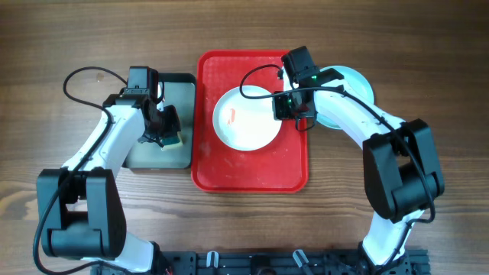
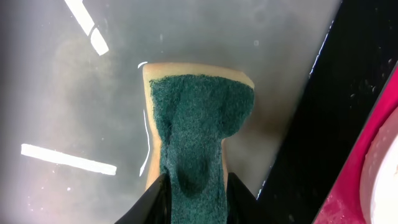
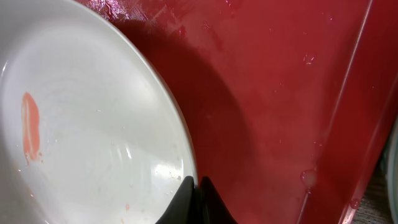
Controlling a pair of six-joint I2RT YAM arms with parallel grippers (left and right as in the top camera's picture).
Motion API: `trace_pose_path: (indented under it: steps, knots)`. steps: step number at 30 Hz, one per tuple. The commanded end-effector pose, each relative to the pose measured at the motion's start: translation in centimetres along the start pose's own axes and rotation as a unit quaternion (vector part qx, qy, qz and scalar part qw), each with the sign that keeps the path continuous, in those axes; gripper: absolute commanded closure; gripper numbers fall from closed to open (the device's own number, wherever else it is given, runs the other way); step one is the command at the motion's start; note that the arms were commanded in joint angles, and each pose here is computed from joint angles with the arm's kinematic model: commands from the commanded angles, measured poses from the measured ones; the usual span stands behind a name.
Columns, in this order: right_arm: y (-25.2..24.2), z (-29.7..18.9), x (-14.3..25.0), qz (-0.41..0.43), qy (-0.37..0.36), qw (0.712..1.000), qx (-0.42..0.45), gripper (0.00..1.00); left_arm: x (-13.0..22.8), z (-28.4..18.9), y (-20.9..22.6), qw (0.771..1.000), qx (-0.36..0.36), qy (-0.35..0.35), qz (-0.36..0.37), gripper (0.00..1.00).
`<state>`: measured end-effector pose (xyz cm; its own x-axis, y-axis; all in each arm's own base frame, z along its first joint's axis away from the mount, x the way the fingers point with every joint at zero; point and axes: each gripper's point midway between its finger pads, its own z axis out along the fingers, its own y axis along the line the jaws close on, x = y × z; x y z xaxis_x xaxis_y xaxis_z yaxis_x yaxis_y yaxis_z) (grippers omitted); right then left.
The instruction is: Clean dirty plates on tray and stack at the side
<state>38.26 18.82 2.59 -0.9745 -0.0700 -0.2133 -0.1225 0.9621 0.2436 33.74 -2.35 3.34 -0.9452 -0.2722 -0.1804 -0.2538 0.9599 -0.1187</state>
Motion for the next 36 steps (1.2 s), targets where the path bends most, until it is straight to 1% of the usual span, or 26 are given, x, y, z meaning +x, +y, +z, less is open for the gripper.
trace_pose_path:
  steps: [1, 7, 10, 15, 19, 21, 23, 24, 26, 28, 32, 36]
  knots:
    - [0.2, -1.3, -1.3, -0.002, -0.026, 1.000, 0.003, 0.96, 0.3, 0.4, 0.0, 1.000, 0.004, 0.007, 0.003, 0.74]
    - [0.2, -1.3, -1.4, -0.002, -0.027, 1.000, 0.003, 0.96, 0.1, 0.8, 0.0, 1.000, 0.004, 0.004, 0.003, 0.73]
    - [0.2, -1.3, -1.4, -0.002, -0.027, 1.000, 0.003, 0.96, 0.4, 1.7, 0.1, 1.000, 0.000, 0.017, 0.002, 0.74]
    - [0.2, -1.3, -1.4, -0.002, -0.027, 1.000, 0.003, 0.96, 0.6, 2.3, 0.2, 1.000, -0.002, 0.024, 0.001, 0.81]
    - [0.2, -1.3, -1.4, -0.002, -0.027, 1.000, 0.003, 0.96, 0.5, 2.3, 0.3, 1.000, -0.004, 0.022, 0.002, 0.79]
    - [0.2, -1.3, -1.4, -0.002, -0.027, 1.000, 0.003, 0.96, 0.4, 2.3, 0.5, 1.000, -0.012, 0.019, 0.002, 0.76]
    - [0.2, -1.3, -1.4, -0.002, -0.027, 1.000, 0.003, 0.96, 0.4, 2.3, 0.7, 1.000, -0.014, 0.018, 0.002, 0.76]
    - [0.2, -1.3, -1.4, -0.002, -0.027, 1.000, 0.003, 0.96, 0.4, 2.3, 0.7, 1.000, -0.014, 0.018, 0.002, 0.78]
    - [0.2, -1.3, -1.4, -0.002, -0.027, 1.000, 0.003, 0.96, 0.4, 2.3, 0.6, 1.000, -0.014, 0.019, 0.002, 0.89]
    - [0.2, -1.3, -1.4, -0.002, -0.027, 1.000, 0.003, 0.96, 0.4, 2.3, 0.6, 1.000, -0.014, 0.019, 0.002, 0.96]
    - [0.2, -1.3, -1.4, -0.002, -0.027, 1.000, 0.003, 0.96, 0.4, 2.2, 0.6, 1.000, -0.014, 0.019, 0.002, 0.96]
    - [0.2, -1.3, -1.4, -0.002, -0.027, 1.000, 0.003, 0.96, -0.4, 0.8, 0.3, 0.999, -0.007, -0.005, 0.038, 0.96]
